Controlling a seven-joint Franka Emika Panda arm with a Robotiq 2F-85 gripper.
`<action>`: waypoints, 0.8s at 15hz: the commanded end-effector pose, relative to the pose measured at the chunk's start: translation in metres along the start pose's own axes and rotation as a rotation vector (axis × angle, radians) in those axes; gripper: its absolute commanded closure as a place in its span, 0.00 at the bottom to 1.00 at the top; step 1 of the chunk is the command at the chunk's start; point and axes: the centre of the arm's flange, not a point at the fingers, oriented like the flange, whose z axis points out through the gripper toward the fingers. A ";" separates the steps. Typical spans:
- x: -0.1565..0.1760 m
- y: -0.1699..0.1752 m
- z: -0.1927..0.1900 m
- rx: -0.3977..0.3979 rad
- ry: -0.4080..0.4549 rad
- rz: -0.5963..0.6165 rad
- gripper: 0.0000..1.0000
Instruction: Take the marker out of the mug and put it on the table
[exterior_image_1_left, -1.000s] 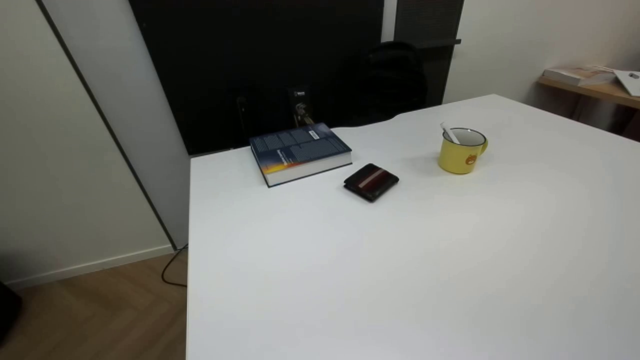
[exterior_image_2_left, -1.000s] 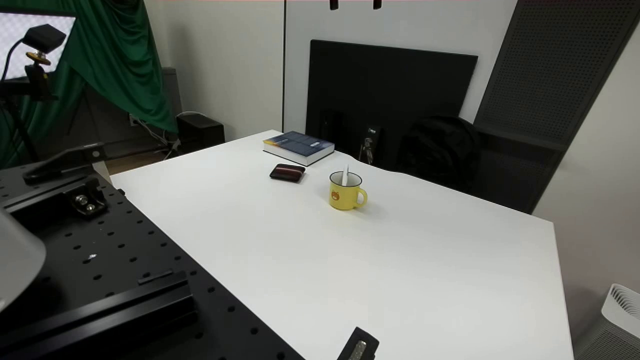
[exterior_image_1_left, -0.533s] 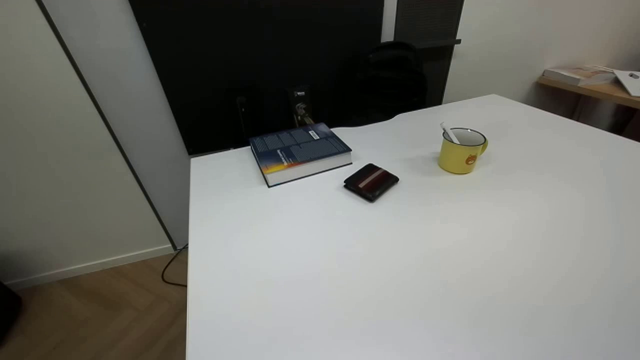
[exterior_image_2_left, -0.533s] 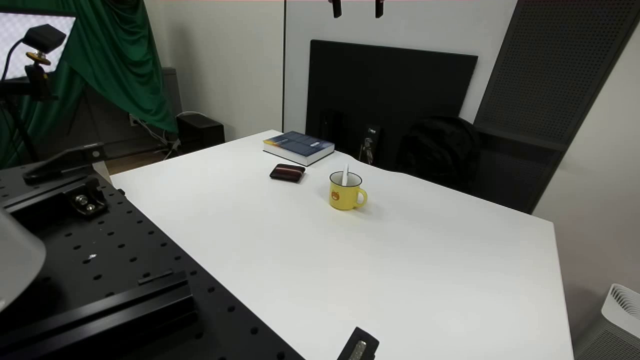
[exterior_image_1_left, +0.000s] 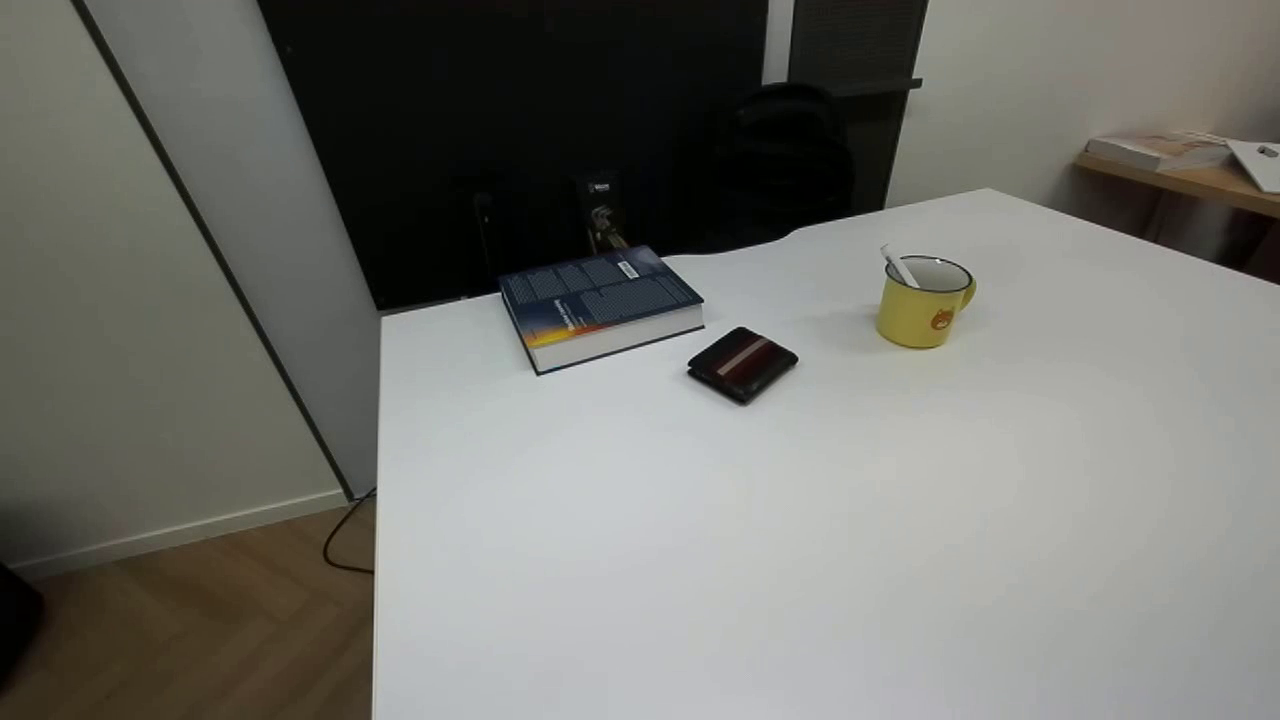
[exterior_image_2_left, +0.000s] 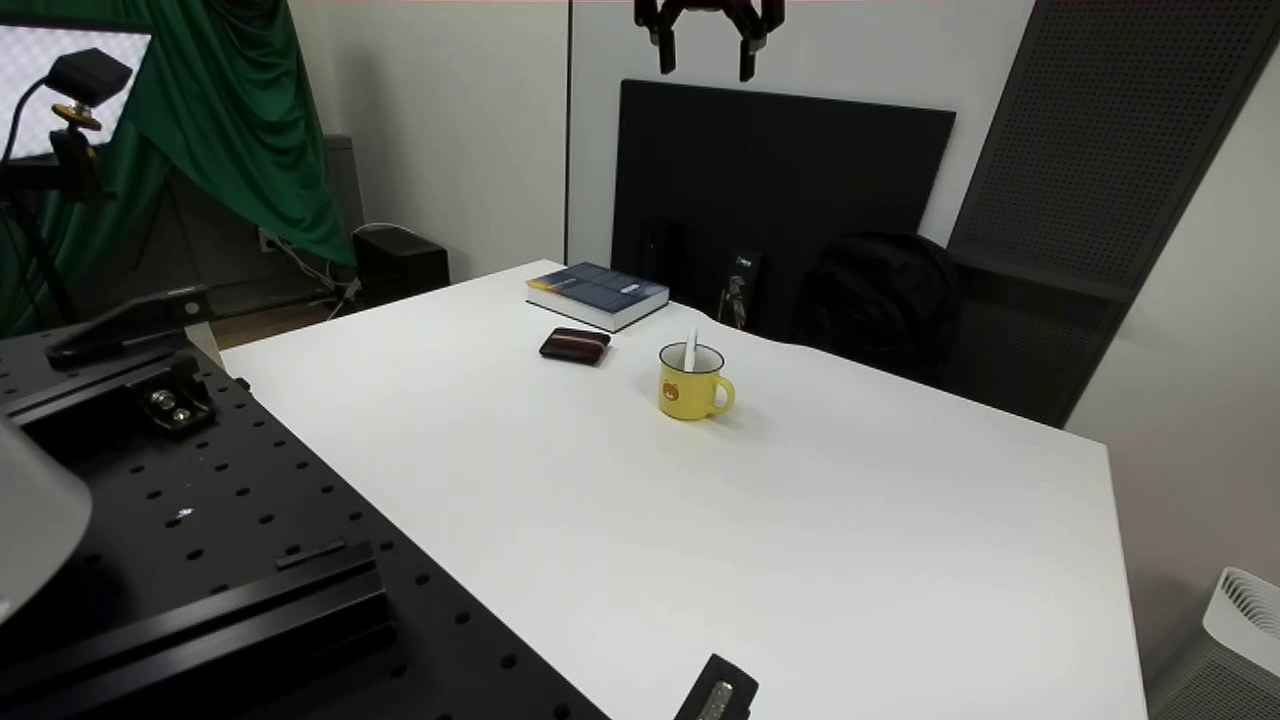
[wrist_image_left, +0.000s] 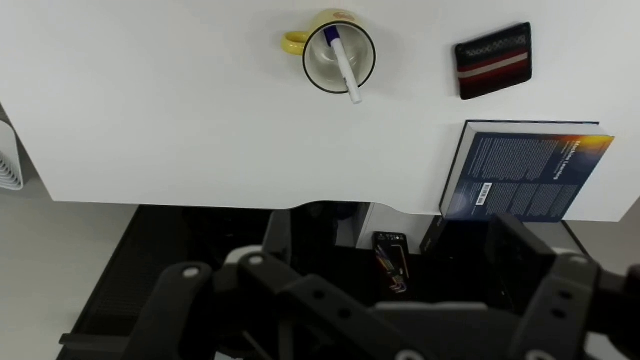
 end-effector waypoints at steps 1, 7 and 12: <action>-0.006 0.017 0.058 0.032 -0.025 0.015 0.00; -0.016 0.024 0.100 0.035 -0.097 0.032 0.00; -0.019 0.022 0.118 0.022 -0.113 0.025 0.00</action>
